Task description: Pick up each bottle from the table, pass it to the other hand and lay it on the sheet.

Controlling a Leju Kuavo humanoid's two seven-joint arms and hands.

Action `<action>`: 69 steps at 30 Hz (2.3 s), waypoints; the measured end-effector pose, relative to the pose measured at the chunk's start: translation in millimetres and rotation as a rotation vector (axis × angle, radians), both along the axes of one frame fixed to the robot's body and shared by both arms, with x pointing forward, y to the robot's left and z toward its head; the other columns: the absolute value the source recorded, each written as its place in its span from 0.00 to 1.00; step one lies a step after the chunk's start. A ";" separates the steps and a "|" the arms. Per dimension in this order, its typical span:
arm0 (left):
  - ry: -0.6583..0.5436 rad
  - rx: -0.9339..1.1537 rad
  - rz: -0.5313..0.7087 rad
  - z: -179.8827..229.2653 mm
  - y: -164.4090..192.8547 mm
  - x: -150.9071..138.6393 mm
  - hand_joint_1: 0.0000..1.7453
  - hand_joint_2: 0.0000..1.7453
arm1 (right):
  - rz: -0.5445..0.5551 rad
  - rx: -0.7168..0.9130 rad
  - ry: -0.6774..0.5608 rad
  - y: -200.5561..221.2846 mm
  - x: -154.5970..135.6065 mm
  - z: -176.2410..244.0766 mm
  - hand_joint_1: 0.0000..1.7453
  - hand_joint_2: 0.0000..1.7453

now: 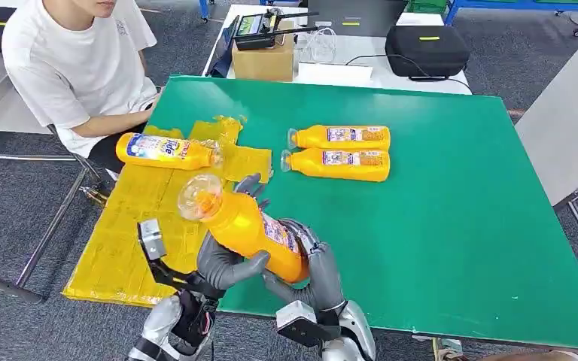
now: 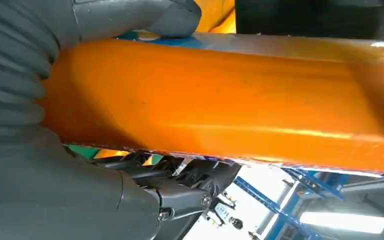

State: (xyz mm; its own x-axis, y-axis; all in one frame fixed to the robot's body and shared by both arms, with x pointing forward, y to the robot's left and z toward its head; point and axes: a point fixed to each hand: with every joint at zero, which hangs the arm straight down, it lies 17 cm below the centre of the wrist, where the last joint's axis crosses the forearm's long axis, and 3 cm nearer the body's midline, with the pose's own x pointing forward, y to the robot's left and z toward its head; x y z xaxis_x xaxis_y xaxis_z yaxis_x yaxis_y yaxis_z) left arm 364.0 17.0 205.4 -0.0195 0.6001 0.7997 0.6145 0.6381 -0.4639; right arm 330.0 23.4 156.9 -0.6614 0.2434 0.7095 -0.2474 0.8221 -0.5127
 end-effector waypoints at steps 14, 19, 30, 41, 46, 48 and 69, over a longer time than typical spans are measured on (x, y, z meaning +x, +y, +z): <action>0.007 0.117 0.104 -14.0 -3.1 12.8 1.00 1.00 | -0.090 0.078 -0.041 -8.2 8.9 19.8 0.00 0.00; 0.070 0.120 0.203 -22.8 21.5 30.0 1.00 1.00 | -0.187 0.181 -0.106 -25.5 12.4 40.1 0.00 0.00; -0.040 0.466 0.623 -40.0 115.0 64.0 1.00 1.00 | -0.321 0.277 -0.135 -55.8 23.7 57.7 0.00 0.00; -0.456 1.297 0.770 -61.1 176.2 113.5 1.00 1.00 | -0.365 0.392 -0.099 -77.6 22.5 68.6 0.00 0.00; -0.406 1.600 0.577 -118.3 211.3 148.1 0.35 1.00 | -0.338 0.411 -0.081 -71.9 20.2 68.4 0.00 0.00; -0.370 1.675 0.494 -140.3 223.2 153.9 0.21 1.00 | -0.329 0.417 -0.068 -70.9 20.2 66.3 0.00 0.00; -0.032 1.596 0.117 -205.8 232.2 158.3 0.00 1.00 | -0.282 0.362 -0.033 -58.6 23.8 48.0 0.00 0.00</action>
State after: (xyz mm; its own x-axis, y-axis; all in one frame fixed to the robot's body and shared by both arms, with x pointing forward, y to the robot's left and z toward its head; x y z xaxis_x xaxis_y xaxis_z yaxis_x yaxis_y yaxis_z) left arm 522.3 249.2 -0.4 -0.0313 -0.8170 0.5758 0.5259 0.4764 0.7046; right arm 353.8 -35.2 205.0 -0.6283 0.1579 0.7618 0.0237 0.9826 -0.1841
